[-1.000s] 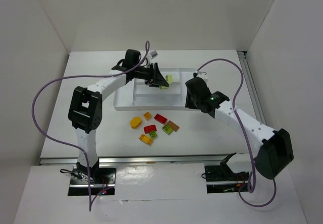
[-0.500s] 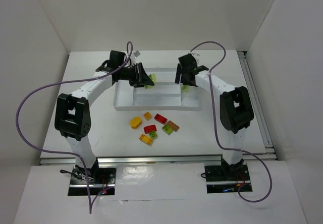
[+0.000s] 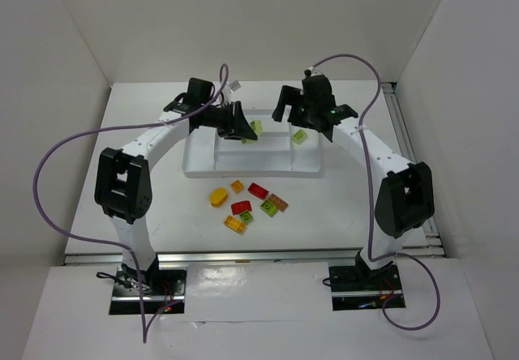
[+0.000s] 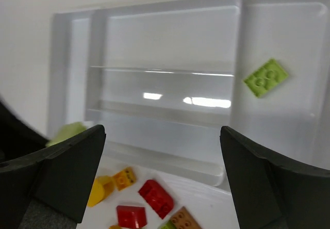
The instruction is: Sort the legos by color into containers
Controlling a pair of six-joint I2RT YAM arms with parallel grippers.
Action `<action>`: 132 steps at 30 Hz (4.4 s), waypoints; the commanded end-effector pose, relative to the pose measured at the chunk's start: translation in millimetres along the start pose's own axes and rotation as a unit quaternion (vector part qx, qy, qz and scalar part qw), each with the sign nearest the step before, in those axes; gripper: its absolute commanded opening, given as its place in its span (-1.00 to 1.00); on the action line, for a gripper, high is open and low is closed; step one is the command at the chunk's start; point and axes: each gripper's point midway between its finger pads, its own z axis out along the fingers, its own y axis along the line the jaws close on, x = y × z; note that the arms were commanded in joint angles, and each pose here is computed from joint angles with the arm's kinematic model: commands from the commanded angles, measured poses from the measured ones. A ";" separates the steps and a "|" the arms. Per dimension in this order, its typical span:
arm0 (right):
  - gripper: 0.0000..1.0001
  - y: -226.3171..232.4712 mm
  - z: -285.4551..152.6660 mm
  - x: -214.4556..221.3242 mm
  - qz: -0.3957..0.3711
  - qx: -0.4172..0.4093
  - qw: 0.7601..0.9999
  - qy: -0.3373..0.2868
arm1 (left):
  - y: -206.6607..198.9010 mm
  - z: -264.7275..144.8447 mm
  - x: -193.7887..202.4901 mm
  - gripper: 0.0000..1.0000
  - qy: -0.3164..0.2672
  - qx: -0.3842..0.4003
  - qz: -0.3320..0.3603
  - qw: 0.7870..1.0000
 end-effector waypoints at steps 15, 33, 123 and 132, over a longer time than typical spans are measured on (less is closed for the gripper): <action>0.60 93.0 -17.9 18.3 -0.031 -0.184 0.982 0.029 | -16.3 19.4 8.7 -1.00 0.033 0.041 0.031 0.998; -0.75 57.0 -4.2 14.6 -0.003 -0.077 0.997 -0.001 | -19.6 17.0 7.7 -1.00 0.030 0.044 0.039 0.998; 0.86 66.2 -103.2 41.0 0.236 -0.349 0.899 0.121 | -67.9 -19.1 -21.0 -1.00 -0.056 0.077 0.371 0.924; 0.91 86.6 -118.4 31.8 0.234 -0.455 0.848 0.140 | -86.9 -27.4 -18.4 -1.00 -0.060 0.077 0.479 0.872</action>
